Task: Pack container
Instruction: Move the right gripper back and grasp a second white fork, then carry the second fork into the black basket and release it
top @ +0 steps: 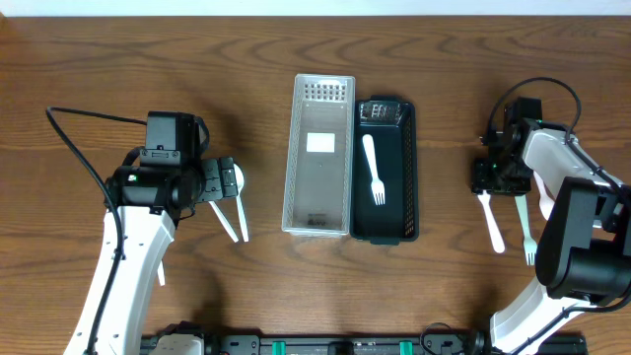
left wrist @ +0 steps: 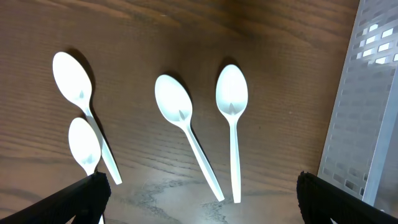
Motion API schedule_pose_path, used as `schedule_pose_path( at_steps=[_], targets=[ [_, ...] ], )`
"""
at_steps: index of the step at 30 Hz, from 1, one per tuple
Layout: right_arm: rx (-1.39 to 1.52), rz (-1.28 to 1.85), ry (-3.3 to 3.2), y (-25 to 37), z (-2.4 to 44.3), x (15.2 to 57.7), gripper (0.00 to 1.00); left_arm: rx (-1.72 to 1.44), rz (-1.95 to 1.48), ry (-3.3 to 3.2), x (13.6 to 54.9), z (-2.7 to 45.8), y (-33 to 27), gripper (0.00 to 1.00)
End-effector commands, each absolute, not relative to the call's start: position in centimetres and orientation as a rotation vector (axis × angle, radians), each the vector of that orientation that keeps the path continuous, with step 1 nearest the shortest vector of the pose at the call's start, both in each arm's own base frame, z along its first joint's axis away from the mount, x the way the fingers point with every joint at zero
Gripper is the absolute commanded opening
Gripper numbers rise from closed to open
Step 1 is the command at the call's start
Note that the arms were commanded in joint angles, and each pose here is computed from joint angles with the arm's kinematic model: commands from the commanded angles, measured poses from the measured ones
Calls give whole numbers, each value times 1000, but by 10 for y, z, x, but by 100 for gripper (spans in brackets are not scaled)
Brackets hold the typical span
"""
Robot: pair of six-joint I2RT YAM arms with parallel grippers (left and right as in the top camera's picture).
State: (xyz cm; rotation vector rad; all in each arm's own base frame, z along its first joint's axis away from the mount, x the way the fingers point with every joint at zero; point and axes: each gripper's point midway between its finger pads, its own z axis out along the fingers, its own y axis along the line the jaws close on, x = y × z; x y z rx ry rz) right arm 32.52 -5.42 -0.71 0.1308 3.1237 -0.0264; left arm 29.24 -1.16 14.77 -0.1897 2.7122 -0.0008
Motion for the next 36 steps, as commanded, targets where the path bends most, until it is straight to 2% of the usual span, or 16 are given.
schedule_pose_path(
  at_steps=[1, 6, 12, 25, 30, 36],
  targets=[
    [119, -14, 3223, -49, -33, 305, 46, -186, 2, 2700, 296, 153, -12, 98],
    [134, -14, 3223, -49, -33, 305, 34, -186, 2, 2700, 296, 153, -12, 98],
    [148, -14, 3225, -49, -33, 304, 24, -186, 2, 2700, 296, 153, -12, 98],
    [247, -21, 3205, -50, -30, 310, 16, -186, 1, 2700, 296, 153, -12, 98],
    [293, -36, 3212, -48, 5, 325, 18, -186, 1, 2699, 296, 153, -12, 98],
    [335, -40, 3131, -31, 88, 357, 15, -186, 1, 2700, 296, 153, -12, 98]
  ],
)
